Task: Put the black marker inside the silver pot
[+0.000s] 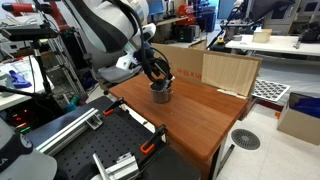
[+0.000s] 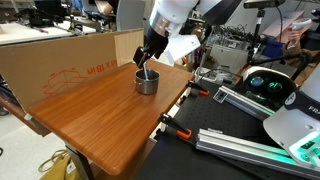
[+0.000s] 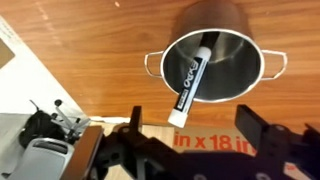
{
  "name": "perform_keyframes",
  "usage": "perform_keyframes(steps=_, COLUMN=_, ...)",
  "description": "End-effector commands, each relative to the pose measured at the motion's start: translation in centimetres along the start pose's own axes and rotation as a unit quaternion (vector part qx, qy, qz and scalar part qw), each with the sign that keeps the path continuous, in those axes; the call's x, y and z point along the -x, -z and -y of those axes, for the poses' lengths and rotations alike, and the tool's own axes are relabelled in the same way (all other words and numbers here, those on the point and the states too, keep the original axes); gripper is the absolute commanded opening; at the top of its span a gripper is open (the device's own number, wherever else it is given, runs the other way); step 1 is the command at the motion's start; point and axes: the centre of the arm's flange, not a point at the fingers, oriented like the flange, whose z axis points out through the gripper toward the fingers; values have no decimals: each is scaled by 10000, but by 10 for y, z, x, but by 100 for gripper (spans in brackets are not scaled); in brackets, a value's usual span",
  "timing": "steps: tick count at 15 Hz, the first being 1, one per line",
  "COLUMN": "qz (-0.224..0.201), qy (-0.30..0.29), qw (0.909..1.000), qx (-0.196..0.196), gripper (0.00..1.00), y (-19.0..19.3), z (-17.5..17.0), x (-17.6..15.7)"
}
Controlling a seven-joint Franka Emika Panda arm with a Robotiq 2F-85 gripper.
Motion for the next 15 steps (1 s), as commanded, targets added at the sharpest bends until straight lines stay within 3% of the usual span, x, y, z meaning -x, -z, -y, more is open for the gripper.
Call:
perform_keyframes(steps=1, qz=227, qy=-37, qw=9997, qx=-92, gripper=100, y=44, z=-1, x=-9)
perform_keyframes(steps=9, qz=792, qy=-363, qw=9944, qx=-604, gripper=100, y=114, z=19, x=-28)
perform_keyframes(steps=15, qz=1069, qy=-237, qw=9887, qx=-1023, gripper=100, y=178, z=35, x=-49)
